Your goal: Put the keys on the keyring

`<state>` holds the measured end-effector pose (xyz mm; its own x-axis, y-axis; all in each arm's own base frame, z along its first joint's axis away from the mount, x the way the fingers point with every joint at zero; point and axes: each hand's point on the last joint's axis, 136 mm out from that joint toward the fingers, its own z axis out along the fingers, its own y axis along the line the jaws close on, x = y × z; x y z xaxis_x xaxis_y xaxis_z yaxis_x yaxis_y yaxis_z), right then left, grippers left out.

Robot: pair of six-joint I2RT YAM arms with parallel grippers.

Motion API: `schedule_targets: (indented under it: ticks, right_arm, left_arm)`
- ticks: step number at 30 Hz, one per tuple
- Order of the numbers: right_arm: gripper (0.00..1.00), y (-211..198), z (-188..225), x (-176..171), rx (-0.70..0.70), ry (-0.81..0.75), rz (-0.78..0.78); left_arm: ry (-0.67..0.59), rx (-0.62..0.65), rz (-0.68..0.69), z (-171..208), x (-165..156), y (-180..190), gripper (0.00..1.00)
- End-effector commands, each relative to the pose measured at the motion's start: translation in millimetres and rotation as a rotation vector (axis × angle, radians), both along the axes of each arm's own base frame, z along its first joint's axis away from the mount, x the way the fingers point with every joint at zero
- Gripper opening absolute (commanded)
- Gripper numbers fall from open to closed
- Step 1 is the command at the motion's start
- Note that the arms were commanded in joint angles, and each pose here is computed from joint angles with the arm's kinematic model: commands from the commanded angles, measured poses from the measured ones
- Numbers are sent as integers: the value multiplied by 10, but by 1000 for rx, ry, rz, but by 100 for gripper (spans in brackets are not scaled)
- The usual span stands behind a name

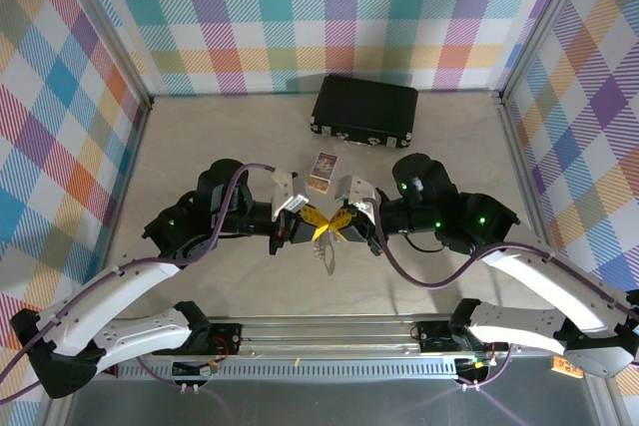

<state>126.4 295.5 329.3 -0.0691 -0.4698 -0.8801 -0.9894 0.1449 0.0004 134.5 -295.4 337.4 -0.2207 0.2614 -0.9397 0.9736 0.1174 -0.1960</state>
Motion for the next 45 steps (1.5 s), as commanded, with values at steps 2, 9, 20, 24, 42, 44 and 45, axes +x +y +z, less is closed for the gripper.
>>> schedule_targets:
  ticks: [2,9,20,24,42,44,45]
  right_arm:
    - [0,24,238,-50,64,-40,28]
    - [7,29,407,-87,208,-40,14]
    - [18,30,509,-94,308,-36,-1]
    - [18,46,541,-117,334,-37,15]
    - [0,-25,452,1,149,-89,-27]
    - [0,4,421,20,117,-87,-24]
    - [0,18,404,32,103,-87,-24]
  left_arm:
    - [-25,-32,2,141,-14,7,0]
    - [-52,-263,27,552,-7,-2,0]
    - [-67,-383,14,723,-88,62,0]
    - [-67,-398,3,713,-110,69,0]
    - [-92,-91,117,180,64,154,17]
    - [-95,-80,118,178,61,163,18]
    - [-98,-81,114,195,61,159,18]
